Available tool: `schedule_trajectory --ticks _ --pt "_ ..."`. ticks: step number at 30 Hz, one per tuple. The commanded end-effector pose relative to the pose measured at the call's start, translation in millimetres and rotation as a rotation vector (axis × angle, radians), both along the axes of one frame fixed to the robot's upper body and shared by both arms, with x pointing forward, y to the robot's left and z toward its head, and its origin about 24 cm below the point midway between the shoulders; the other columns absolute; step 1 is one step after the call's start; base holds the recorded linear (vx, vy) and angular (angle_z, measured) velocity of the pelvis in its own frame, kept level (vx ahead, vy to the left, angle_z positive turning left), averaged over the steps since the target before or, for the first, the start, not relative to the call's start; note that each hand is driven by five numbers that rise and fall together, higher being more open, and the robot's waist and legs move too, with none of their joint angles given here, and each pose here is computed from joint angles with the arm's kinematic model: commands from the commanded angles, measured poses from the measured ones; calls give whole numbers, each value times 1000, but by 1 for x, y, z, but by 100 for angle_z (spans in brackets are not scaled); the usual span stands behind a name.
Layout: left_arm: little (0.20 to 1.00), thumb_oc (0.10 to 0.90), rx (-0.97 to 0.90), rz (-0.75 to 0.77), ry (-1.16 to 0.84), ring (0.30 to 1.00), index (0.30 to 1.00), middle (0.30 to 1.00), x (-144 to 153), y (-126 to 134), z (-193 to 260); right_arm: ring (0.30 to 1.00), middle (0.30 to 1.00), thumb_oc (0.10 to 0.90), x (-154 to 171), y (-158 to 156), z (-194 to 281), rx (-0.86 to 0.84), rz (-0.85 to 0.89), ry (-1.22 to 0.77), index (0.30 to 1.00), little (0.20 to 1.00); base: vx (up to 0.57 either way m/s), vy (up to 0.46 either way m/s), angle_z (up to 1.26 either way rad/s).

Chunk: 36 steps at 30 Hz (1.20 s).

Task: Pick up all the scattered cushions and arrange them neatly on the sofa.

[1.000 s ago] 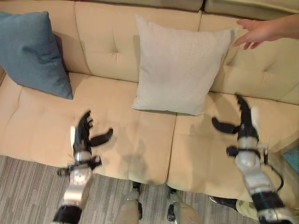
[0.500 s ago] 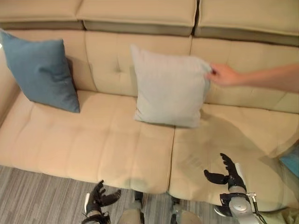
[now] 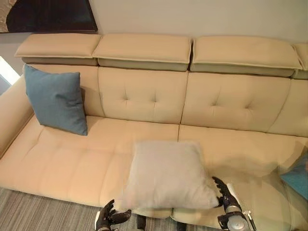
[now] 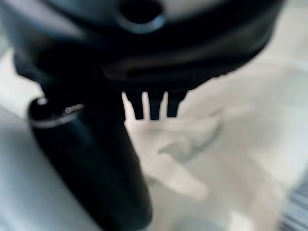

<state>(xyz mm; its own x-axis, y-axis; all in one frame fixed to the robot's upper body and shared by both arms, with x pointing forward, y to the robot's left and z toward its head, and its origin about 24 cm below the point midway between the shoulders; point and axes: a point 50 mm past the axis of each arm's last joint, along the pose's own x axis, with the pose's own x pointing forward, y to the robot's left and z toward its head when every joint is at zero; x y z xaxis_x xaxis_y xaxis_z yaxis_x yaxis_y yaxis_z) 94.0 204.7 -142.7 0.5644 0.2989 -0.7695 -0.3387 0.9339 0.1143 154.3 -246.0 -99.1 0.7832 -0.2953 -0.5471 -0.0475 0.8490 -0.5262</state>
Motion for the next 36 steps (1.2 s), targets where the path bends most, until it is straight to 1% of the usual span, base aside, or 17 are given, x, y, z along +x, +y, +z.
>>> schedule_trajectory --ticks 1,5,10,14,15,16,17,19,22,24,25,27,29,30,33,34,36 --pt "900 800 78 -14 -76 900 900 900 21 14 10 900 900 800 41 3 32 9 -2 -235 900 900 0 0 0" --pt "900 800 83 -18 -63 900 900 900 18 13 8 900 900 800 36 -2 28 -8 -20 -215 900 900 0 0 0" --pt "900 800 96 -30 -67 900 900 900 18 14 9 900 900 800 33 -18 31 -100 -7 -196 900 900 0 0 0" --pt "900 800 116 -30 -71 900 900 900 17 19 11 900 900 800 35 -44 42 -249 25 -187 900 900 0 0 0" --pt "900 800 122 -28 -76 900 900 900 18 21 12 900 900 800 37 -53 49 -293 28 -196 900 900 11 30 0" --pt "900 800 138 -22 -87 900 900 900 18 25 14 900 900 800 39 -69 61 -350 17 -213 900 900 0 0 0" --pt "900 800 137 -22 -87 900 900 900 18 25 14 900 900 800 39 -69 61 -350 17 -213 900 900 0 0 0" --pt "900 800 150 -9 -104 900 900 900 21 30 17 900 900 800 42 -83 74 -390 -6 -243 900 900 0 0 0" --pt "900 800 179 12 -164 900 900 900 31 38 27 900 900 800 51 -94 96 -416 -52 -329 900 900 2 11 -1" --pt "900 800 182 21 -182 900 900 900 34 40 30 900 900 800 54 -95 100 -412 -62 -354 900 900 0 0 0" --pt "900 800 190 27 -224 900 900 900 42 42 37 900 900 800 60 -91 106 -376 -89 -402 900 900 0 0 0" --pt "900 800 192 25 -245 900 900 900 46 42 40 900 900 800 63 -88 107 -346 -103 -425 900 900 0 0 0" --pt "900 800 206 -1 -296 900 900 900 58 44 49 900 900 800 72 -75 109 -254 -131 -481 900 900 0 0 0" --pt "900 800 207 -1 -296 900 900 900 58 44 49 900 900 800 72 -75 109 -253 -131 -481 900 900 0 0 0" --pt "900 800 224 -33 -341 900 900 900 70 45 58 900 900 800 80 -60 108 -172 -132 -515 900 900 0 0 0" --pt "900 800 236 -60 -383 900 900 900 80 44 67 900 900 800 87 -49 107 -129 -123 -534 900 900 0 0 0" --pt "900 800 242 -72 -396 900 900 900 84 43 70 900 900 800 89 -45 107 -112 -119 -535 900 900 0 0 0"
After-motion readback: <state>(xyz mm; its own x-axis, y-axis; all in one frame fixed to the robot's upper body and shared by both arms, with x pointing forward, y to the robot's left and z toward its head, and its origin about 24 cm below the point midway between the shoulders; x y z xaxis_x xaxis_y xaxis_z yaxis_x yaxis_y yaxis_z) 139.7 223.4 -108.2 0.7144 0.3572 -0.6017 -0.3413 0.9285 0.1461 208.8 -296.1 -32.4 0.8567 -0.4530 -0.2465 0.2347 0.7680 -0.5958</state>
